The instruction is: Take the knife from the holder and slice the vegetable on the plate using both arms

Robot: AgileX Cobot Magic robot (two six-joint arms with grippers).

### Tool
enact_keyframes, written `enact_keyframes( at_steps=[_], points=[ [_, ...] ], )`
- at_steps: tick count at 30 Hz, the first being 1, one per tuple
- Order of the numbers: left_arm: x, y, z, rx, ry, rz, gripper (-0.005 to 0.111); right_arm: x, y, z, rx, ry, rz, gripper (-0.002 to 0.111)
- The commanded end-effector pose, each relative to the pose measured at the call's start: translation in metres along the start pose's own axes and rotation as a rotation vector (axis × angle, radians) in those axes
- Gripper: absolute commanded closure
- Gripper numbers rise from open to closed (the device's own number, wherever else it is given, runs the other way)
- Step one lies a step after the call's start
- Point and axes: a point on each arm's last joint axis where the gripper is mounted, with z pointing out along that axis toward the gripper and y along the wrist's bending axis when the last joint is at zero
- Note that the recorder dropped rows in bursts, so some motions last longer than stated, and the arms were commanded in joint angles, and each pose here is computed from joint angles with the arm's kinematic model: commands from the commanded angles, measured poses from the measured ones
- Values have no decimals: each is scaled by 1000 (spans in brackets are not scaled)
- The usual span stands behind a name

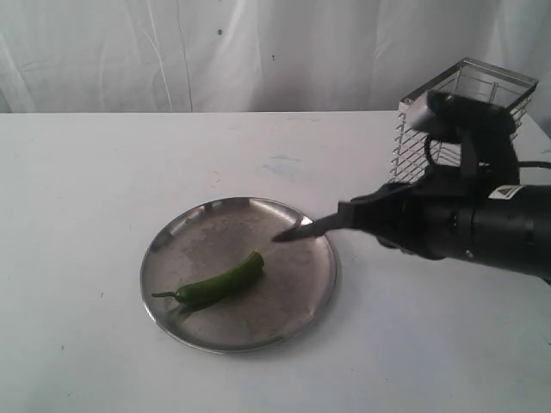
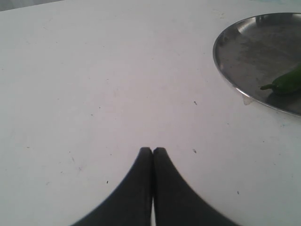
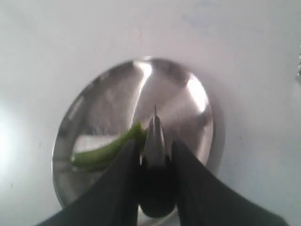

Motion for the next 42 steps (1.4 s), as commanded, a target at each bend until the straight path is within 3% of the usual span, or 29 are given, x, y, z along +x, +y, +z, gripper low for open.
enact_keyframes(
  at_steps=[1, 7, 10, 16, 19, 23, 30, 42],
  points=[
    [0, 0, 0, 3, -6, -10, 107, -11, 0, -9, 15, -116, 115, 108],
    [0, 0, 0, 3, -6, -10, 107, -16, 5, -29, -32, -258, 395, 108],
    [0, 0, 0, 3, -6, -10, 107, -6, 6, -37, -62, -311, 469, 108],
    [0, 0, 0, 3, -6, -10, 107, 24, 1, -24, -146, -381, 445, 108],
    [0, 0, 0, 3, -6, -10, 107, 22, 5, -19, -294, -503, 500, 108],
    [0, 0, 0, 3, -6, -10, 107, 30, 17, 1, -442, -462, 474, 108],
    [0, 0, 0, 3, -6, -10, 107, 52, 6, 32, -437, -427, 595, 108],
    [0, 0, 0, 3, -6, -10, 107, 93, -16, 34, -317, -312, 591, 108]
  ],
)
